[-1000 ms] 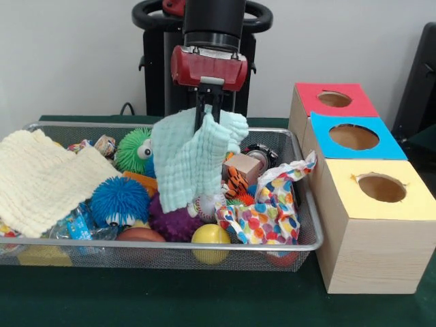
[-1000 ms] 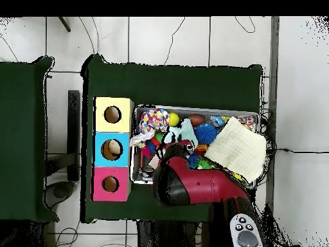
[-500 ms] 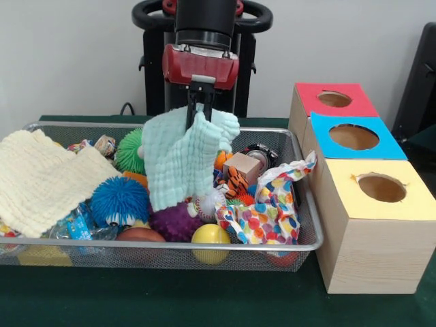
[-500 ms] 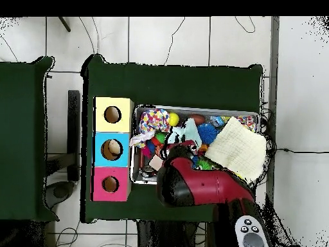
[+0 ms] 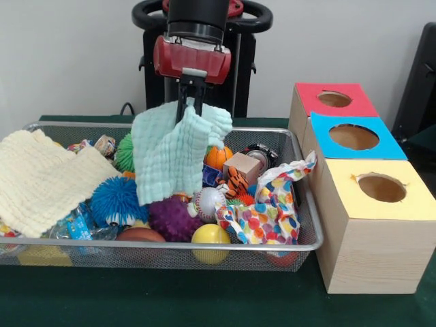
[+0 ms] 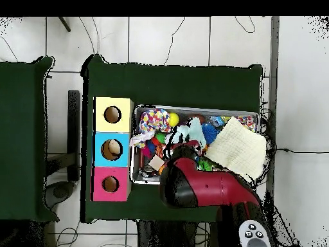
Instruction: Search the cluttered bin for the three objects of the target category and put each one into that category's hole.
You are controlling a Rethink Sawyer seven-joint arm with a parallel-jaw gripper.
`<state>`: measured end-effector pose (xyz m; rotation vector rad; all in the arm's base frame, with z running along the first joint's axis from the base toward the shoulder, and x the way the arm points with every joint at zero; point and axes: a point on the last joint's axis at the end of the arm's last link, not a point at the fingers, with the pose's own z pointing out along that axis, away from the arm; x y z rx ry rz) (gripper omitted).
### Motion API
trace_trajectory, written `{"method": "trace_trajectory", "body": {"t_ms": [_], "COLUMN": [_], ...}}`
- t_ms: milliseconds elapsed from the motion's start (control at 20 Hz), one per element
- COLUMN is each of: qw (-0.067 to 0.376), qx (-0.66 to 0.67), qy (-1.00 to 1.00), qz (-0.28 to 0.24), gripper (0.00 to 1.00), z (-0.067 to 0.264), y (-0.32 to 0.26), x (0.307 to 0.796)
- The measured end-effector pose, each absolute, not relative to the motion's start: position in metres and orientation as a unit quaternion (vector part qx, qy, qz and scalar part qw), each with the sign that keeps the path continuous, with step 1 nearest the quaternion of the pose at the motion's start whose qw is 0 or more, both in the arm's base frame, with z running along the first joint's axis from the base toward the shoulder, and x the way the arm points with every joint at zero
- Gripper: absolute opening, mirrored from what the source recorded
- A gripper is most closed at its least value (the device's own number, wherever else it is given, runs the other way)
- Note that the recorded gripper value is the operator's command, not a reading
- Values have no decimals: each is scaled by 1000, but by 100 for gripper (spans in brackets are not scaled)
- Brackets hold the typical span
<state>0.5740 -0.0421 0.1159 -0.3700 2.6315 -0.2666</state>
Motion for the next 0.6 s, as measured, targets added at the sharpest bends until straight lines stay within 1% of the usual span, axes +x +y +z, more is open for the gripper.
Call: {"method": "trace_trajectory", "body": {"t_ms": [600], "qw": [203], "qx": [-144], "qy": [964], "qz": [-92], "gripper": [0], "z": [86], "y": [-34], "x": [559]}}
